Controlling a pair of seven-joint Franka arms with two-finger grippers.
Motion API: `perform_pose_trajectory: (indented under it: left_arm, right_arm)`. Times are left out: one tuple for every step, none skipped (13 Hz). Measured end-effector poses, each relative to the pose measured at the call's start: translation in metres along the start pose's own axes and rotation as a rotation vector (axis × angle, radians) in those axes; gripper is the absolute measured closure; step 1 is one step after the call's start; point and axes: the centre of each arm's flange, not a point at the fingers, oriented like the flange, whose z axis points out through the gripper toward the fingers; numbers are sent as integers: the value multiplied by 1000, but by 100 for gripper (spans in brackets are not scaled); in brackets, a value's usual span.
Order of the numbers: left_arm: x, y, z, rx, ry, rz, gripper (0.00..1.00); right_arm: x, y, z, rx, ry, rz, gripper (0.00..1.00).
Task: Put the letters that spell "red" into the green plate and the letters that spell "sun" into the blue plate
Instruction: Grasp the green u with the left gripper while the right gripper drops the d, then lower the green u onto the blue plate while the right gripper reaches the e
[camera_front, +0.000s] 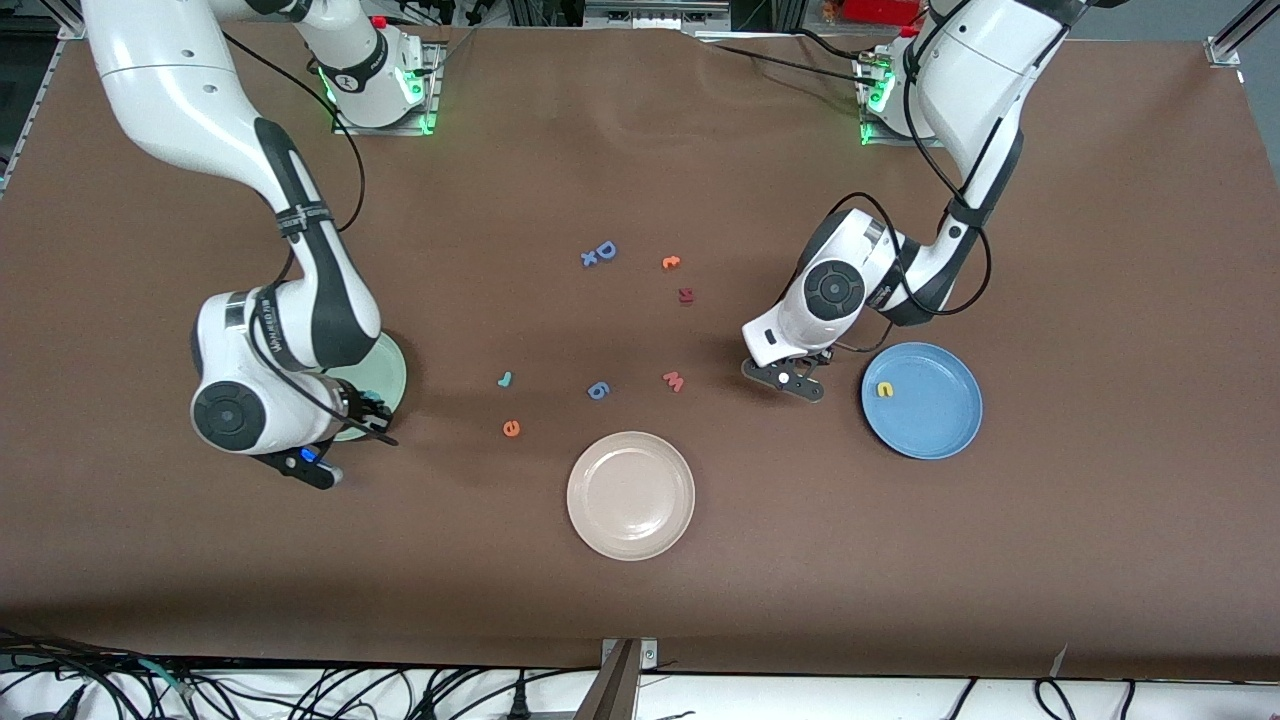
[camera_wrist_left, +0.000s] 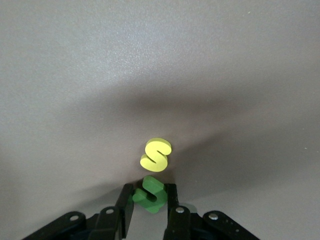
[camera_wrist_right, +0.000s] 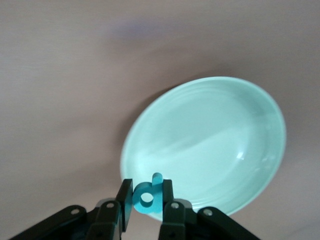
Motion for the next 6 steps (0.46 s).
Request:
perform_pose_trajectory:
  left_arm:
    - [0,0,0,0,0,0,69]
    - [1,0,-1,0,2,0,69]
    - [2,-1,-4,1,2,-2,69]
    - [4,-4,-11,5,-5,-7,69]
    - [7,-10,-25,14,-24,-17,69]
    - [9,-17,-41,23,-41,-28,69]
  right_arm:
    - [8,17,4,-7,-24,-10,72]
    - [15,33,7,-8,-42,-17,72]
    - [21,44,9,-6,-53,-20,72]
    - [24,49,10,-5,-58,-19,72]
    - [24,51,11,-5,-60,-18,72]
    - [24,51,11,-5,-61,-18,72]
